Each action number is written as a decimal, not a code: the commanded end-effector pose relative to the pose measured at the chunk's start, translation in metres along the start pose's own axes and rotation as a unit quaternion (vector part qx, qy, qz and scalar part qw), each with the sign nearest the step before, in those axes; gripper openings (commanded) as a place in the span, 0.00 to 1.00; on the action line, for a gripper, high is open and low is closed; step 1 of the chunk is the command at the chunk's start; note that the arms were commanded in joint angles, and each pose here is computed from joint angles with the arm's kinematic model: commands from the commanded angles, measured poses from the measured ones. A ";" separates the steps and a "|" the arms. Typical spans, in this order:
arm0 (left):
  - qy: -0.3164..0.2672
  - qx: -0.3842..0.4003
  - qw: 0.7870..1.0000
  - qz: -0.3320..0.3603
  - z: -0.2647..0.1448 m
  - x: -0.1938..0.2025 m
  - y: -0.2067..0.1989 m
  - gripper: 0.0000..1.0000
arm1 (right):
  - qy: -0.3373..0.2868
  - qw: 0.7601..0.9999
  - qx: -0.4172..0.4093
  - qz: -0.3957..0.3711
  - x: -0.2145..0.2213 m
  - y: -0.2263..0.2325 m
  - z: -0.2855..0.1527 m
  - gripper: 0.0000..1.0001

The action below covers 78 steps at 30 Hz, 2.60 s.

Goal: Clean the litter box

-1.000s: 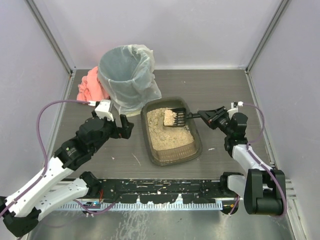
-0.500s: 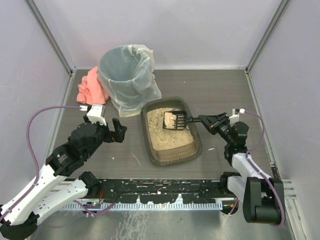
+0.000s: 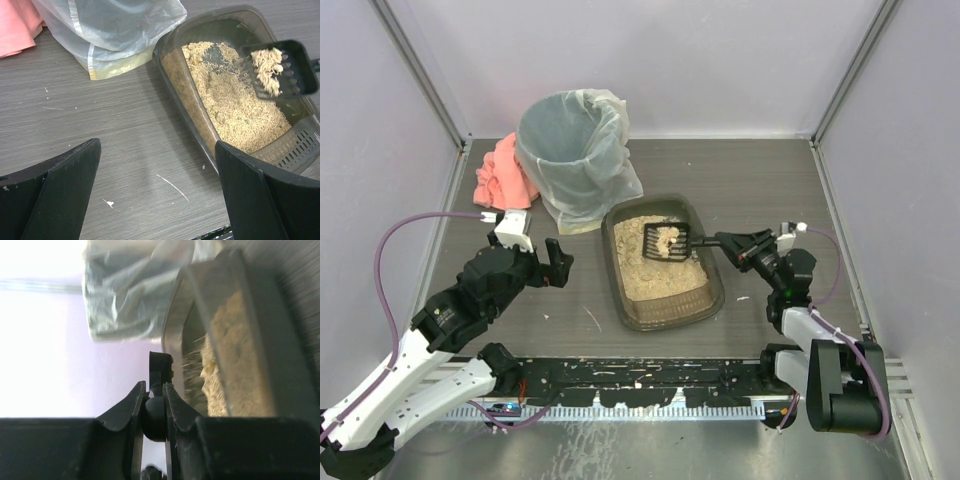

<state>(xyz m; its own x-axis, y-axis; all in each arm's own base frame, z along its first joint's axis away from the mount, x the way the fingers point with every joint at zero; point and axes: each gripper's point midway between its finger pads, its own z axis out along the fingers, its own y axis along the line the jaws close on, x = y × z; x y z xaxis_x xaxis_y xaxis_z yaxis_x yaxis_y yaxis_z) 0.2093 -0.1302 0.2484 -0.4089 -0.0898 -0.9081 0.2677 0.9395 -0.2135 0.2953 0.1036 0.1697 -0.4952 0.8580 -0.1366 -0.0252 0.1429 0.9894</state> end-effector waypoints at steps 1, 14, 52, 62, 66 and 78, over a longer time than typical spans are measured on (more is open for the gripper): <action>-0.020 -0.001 1.000 -0.011 -0.002 -0.009 0.000 0.98 | 0.035 0.996 -0.070 -0.036 0.018 0.040 0.004 0.01; -0.013 0.001 1.000 -0.007 -0.002 -0.004 0.001 0.98 | 0.029 0.996 -0.068 -0.053 0.010 0.044 0.000 0.01; -0.005 -0.021 1.000 -0.012 -0.007 0.007 0.013 0.98 | 0.005 0.999 -0.034 -0.033 0.009 0.029 0.011 0.01; 0.000 -0.022 1.000 -0.012 -0.010 0.008 0.014 0.98 | 0.045 0.996 -0.037 -0.071 0.020 0.037 0.019 0.01; -0.003 -0.028 1.000 -0.014 -0.011 0.008 0.017 0.98 | 0.048 0.996 -0.051 -0.060 0.013 0.048 0.022 0.01; 0.042 -0.034 0.998 -0.021 -0.015 0.036 0.023 0.98 | 0.006 0.993 -0.063 -0.095 -0.023 0.123 0.043 0.01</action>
<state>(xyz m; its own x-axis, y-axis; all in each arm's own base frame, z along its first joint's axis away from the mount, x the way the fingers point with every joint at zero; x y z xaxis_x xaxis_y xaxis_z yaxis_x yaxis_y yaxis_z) 0.1920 -0.1086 0.2257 -0.4631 -0.0870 -0.8820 0.2082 0.9566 -0.2037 0.3250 0.1284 0.2363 -0.5491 0.7936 -0.2621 -0.1275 0.2305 0.9647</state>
